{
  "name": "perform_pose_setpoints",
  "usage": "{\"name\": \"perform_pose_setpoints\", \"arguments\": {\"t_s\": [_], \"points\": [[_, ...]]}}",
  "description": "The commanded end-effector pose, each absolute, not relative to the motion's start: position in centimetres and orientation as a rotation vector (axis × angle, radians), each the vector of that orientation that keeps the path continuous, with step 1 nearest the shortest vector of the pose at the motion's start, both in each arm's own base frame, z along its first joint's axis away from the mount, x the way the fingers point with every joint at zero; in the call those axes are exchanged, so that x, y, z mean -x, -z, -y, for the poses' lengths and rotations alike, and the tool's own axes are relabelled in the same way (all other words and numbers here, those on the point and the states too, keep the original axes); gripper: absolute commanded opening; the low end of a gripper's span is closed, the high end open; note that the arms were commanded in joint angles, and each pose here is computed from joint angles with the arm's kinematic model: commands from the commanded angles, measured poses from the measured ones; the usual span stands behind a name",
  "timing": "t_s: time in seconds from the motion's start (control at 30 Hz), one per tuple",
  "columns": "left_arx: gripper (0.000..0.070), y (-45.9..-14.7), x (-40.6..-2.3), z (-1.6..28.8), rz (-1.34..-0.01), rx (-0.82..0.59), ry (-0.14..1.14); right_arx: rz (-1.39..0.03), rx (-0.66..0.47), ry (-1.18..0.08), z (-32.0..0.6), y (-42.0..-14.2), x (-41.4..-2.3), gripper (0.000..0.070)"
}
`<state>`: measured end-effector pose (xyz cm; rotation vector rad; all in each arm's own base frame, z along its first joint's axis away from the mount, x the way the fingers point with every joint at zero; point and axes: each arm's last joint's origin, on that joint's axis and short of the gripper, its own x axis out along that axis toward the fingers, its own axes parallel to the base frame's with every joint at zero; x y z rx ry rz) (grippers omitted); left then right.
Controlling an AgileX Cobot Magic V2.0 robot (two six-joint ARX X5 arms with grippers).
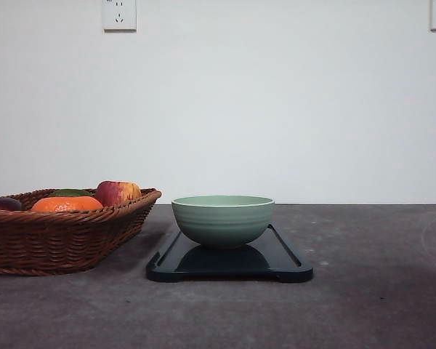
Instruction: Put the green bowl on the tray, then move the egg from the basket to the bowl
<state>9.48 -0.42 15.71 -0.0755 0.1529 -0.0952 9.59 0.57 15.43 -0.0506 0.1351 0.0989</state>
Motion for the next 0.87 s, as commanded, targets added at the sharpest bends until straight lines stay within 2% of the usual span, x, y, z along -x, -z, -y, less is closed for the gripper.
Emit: {"name": "perform_pose_setpoints", "arguments": {"t_s": [0.0,0.83], "points": [[0.0,-15.04,-9.56,0.4,-0.173,0.077,0.091,-0.131,0.041,-0.098,-0.57,-15.36,-9.62,0.0014],[0.0,-15.04,-9.56,0.4,-0.173,0.077,0.091,-0.131,0.041,-0.097,-0.57,-15.36,-9.62,0.0014]]}}
